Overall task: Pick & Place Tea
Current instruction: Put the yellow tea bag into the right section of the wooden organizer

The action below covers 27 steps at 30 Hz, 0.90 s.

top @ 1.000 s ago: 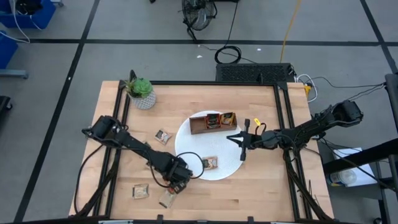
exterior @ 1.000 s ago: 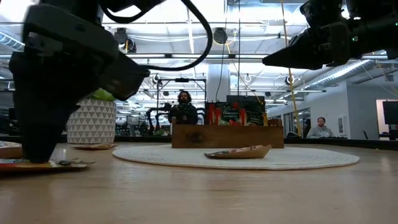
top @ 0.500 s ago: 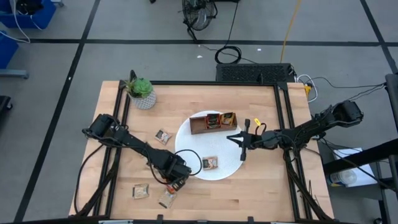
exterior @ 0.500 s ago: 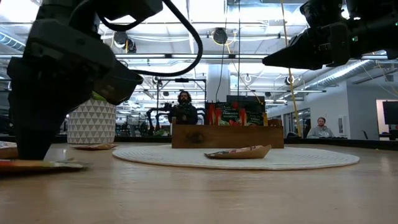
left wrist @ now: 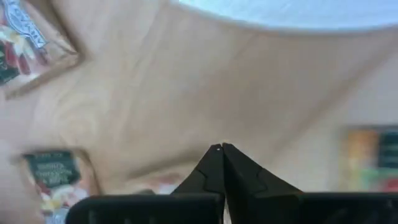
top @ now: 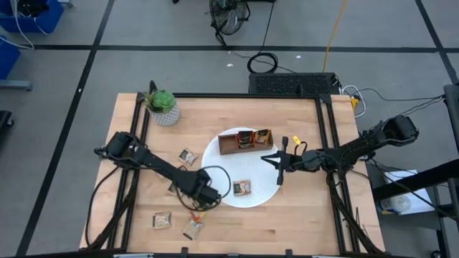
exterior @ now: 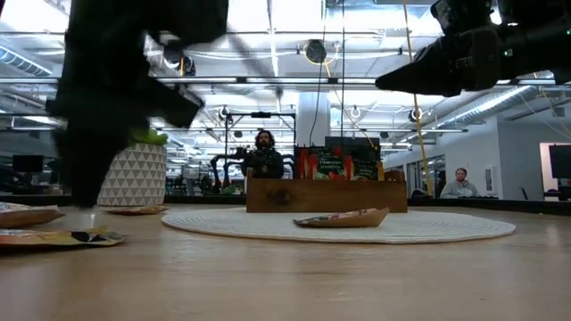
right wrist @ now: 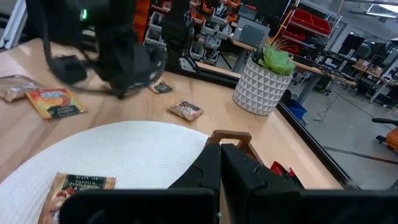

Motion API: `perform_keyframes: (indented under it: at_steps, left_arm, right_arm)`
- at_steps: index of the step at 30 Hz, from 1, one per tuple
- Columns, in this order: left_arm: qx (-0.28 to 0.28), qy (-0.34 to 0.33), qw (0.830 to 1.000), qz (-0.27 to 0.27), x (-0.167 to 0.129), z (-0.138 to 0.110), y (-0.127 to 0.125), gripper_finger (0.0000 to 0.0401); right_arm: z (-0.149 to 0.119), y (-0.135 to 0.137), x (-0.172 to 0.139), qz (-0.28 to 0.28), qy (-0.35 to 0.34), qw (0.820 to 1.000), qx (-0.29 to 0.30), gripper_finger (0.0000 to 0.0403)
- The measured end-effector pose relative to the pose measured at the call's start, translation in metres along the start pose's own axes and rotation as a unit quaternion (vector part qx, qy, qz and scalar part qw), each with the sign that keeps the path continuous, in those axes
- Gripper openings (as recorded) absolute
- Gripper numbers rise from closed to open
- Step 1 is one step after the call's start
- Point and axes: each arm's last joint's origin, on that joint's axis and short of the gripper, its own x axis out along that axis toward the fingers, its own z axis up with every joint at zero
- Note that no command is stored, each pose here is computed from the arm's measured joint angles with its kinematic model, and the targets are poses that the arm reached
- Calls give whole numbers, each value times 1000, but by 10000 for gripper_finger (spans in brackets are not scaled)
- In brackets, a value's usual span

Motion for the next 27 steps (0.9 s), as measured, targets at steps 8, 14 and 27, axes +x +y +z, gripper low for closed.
perform_keyframes:
  at_steps: [8, 14, 27]
  left_arm:
    - [5, -130, 991, -41, -25, 13, 0, 39]
    - [-8, -57, 996, -72, -17, 24, 6, 48]
    - [45, 31, 988, -146, -25, 30, -8, 226]
  right_arm:
    - [2, 0, 0, -2, -9, 1000, 4, 0]
    - [2, 0, 0, -2, -9, 1000, 4, 0]
    - [2, -1, 0, -5, -10, 1000, 5, 0]
